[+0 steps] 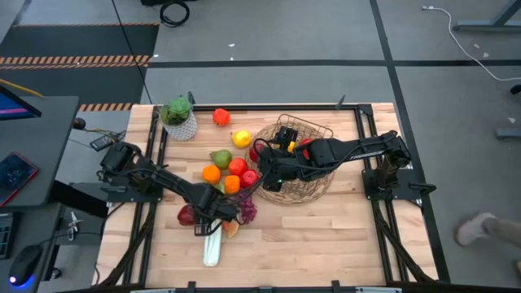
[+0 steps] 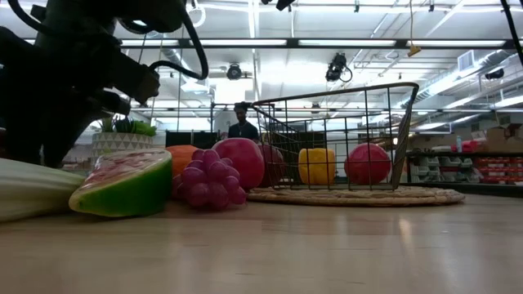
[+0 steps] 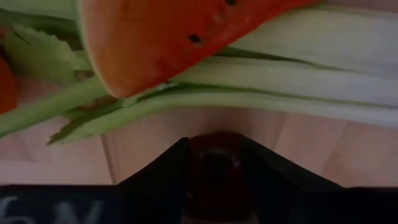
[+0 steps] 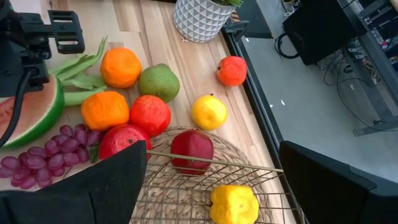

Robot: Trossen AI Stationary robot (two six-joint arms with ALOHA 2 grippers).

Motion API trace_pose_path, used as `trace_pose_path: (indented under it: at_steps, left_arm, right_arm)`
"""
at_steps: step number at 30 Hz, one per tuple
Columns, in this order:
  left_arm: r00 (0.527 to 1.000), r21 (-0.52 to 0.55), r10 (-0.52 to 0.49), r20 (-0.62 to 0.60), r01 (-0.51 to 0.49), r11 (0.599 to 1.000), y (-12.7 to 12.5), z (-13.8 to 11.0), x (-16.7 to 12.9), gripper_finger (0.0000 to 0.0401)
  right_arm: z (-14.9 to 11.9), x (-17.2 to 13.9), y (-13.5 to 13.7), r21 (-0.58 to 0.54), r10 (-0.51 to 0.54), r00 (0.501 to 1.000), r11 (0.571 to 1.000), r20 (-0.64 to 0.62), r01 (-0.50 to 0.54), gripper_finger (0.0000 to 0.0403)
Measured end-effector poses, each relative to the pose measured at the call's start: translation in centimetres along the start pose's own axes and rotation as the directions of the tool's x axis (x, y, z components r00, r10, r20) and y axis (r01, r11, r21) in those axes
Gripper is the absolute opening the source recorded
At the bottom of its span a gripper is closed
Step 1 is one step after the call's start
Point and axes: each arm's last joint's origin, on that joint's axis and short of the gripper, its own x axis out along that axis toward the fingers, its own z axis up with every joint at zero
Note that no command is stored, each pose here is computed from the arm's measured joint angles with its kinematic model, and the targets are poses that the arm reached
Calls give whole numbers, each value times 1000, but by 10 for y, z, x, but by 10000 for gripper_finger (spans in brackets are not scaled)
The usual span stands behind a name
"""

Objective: Build produce basket
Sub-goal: Put the red apple into the gold wire basket

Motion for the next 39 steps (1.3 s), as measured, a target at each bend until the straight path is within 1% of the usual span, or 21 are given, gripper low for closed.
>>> trace_pose_path:
  at_steps: [6, 14, 18, 29, 36, 39]
  left_arm:
    - [1000, -2, -4, -25, 4, 1000, 0, -2, 0, 125]
    - [999, 25, -4, -32, 4, 1000, 1, -3, 0, 108]
    - [999, 31, 2, -44, 0, 1000, 1, -4, 0, 86]
    - [997, 29, 19, -81, -16, 999, 3, -8, 0, 11]
    - [995, 39, 26, -97, -23, 999, 3, -9, -1, 7]
    - [997, 57, 27, -77, -22, 998, 0, -7, -6, 7]
  right_arm:
    - [0, 0, 0, 1, 0, 1000, 1000, 2, 0, 368]
    - [2, 0, 1, -5, 11, 1000, 1000, 15, -11, 368]
    - [2, 0, 1, -5, 11, 1000, 1000, 16, -11, 368]
    - [2, 0, 1, -3, 12, 1000, 1000, 17, -12, 368]
    - [2, 0, 1, -3, 12, 1000, 1000, 17, -12, 368]
    - [2, 0, 1, -5, 12, 1000, 1000, 17, -12, 368]
